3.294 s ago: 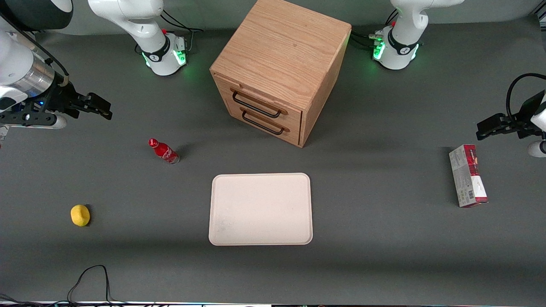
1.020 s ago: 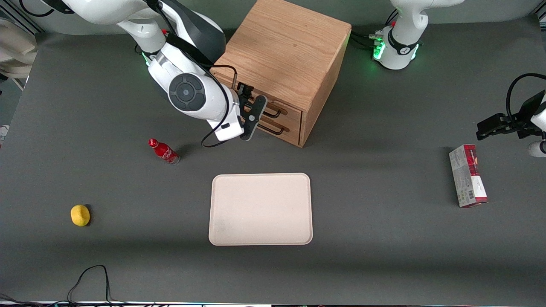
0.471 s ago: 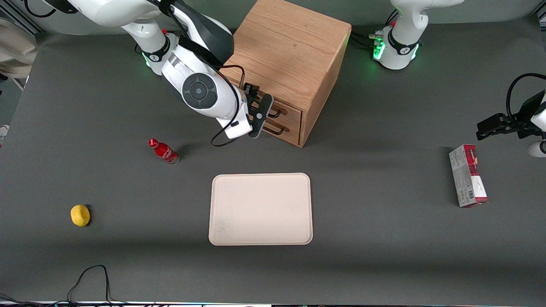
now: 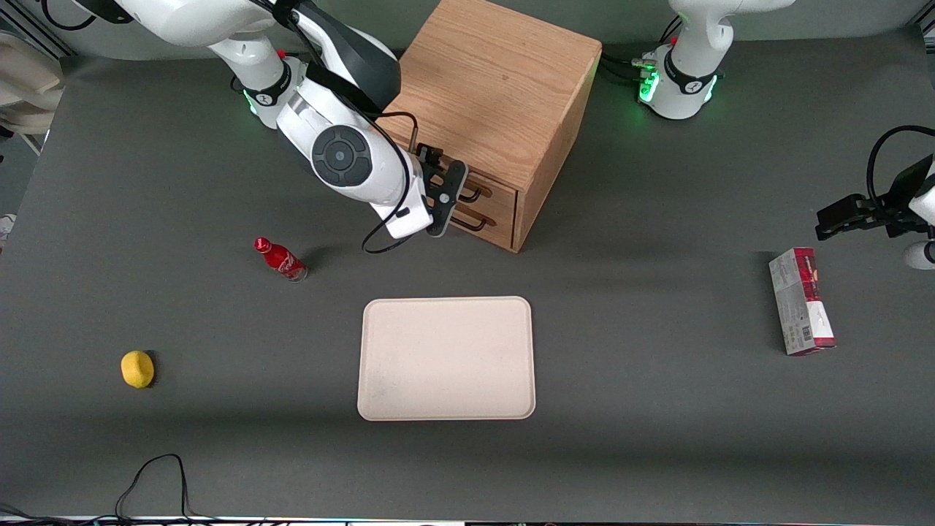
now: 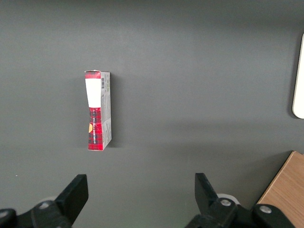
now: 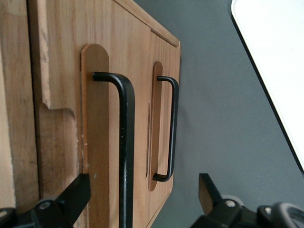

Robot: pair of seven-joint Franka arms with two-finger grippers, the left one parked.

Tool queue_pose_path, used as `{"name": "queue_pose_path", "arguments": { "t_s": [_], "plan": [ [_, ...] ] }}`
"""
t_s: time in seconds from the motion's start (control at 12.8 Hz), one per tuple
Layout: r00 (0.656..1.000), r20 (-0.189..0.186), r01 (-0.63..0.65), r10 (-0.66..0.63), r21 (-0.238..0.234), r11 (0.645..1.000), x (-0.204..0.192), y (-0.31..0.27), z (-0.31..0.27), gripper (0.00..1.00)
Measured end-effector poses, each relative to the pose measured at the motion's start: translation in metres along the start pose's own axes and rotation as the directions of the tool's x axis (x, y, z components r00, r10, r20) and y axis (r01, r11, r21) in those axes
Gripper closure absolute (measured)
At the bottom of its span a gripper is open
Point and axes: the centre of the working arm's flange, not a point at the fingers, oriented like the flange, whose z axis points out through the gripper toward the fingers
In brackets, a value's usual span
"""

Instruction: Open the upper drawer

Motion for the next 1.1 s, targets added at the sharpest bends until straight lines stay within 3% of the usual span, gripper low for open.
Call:
{"name": "queue_pose_path", "arguments": {
  "t_s": [0.78,1.1],
  "plan": [
    [1.000,-0.015,-0.015,0.015,0.000,1.000,-0.005,0.019,-0.009,0.00],
    [1.000,-0.002,0.009,-0.009,0.004,1.000,-0.010,0.025,-0.014,0.00]
  ]
}}
